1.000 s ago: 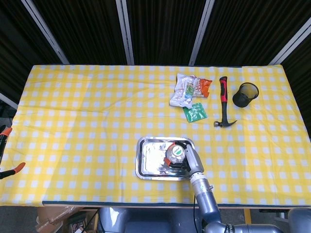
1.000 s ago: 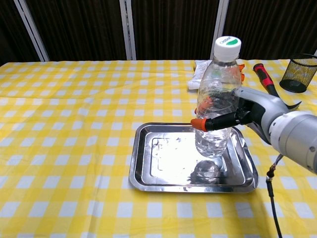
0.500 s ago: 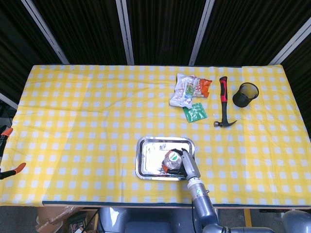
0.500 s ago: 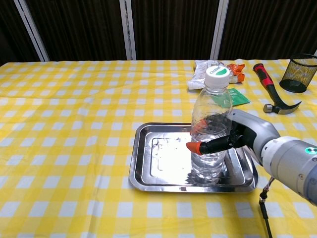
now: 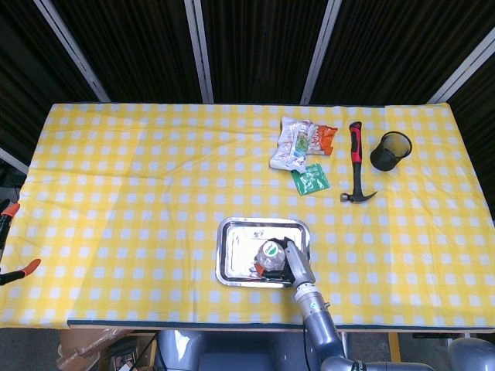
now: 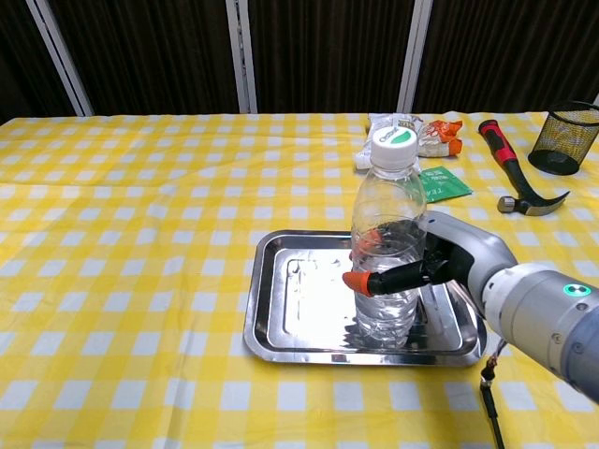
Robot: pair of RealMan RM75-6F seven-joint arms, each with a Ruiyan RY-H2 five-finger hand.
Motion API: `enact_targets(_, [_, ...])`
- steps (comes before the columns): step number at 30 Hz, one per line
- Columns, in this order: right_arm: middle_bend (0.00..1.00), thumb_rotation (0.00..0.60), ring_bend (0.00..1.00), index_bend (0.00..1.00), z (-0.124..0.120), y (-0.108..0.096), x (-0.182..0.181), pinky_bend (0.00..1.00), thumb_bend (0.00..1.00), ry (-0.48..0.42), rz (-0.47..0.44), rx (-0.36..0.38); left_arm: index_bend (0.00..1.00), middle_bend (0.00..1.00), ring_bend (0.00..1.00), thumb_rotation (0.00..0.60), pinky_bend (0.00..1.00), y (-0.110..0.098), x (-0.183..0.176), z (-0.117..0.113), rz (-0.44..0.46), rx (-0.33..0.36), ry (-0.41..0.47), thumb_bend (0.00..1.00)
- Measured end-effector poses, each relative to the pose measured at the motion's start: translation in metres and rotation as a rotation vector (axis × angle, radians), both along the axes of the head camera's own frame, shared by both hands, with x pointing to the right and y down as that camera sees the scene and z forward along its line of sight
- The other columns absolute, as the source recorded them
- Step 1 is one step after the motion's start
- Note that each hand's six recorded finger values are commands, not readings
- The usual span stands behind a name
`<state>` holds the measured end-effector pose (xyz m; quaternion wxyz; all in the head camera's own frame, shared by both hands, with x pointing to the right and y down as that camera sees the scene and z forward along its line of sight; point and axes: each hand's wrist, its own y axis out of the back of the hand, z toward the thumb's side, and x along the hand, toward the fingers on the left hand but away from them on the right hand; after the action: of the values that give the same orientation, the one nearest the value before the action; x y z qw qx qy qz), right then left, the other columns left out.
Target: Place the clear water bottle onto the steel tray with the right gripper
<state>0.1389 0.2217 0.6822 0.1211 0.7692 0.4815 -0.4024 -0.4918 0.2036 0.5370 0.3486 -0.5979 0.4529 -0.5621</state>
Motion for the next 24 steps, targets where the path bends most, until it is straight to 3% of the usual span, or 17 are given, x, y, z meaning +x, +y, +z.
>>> enact_targets(2, [0.25, 0.6, 0.08, 0.28, 0.0, 0.001, 0.0, 0.0, 0.24, -0.01, -0.016, -0.009, 0.04, 0.0, 0.0, 0.6, 0.0, 0.0, 0.001, 0.0, 0.001, -0.001, -0.001, 0.19])
enact_targets(8, [0.11, 0.6, 0.0, 0.13, 0.0, 0.004, 0.0, 0.0, 0.18, -0.064, -0.069, -0.048, 0.04, 0.0, 0.0, 0.6, 0.0, 0.0, 0.002, 0.003, 0.007, -0.009, -0.005, 0.19])
enact_targets(17, [0.08, 0.6, 0.0, 0.09, -0.004, 0.001, 0.012, 0.0, 0.17, -0.128, -0.086, -0.066, 0.04, 0.0, 0.0, 0.6, 0.0, 0.0, 0.003, 0.003, 0.009, -0.009, -0.01, 0.19])
enact_targets(24, [0.07, 0.6, 0.0, 0.09, -0.015, -0.018, 0.047, 0.0, 0.17, -0.103, -0.041, -0.023, 0.04, 0.0, 0.0, 0.6, 0.0, 0.001, 0.003, 0.003, 0.011, -0.008, -0.01, 0.19])
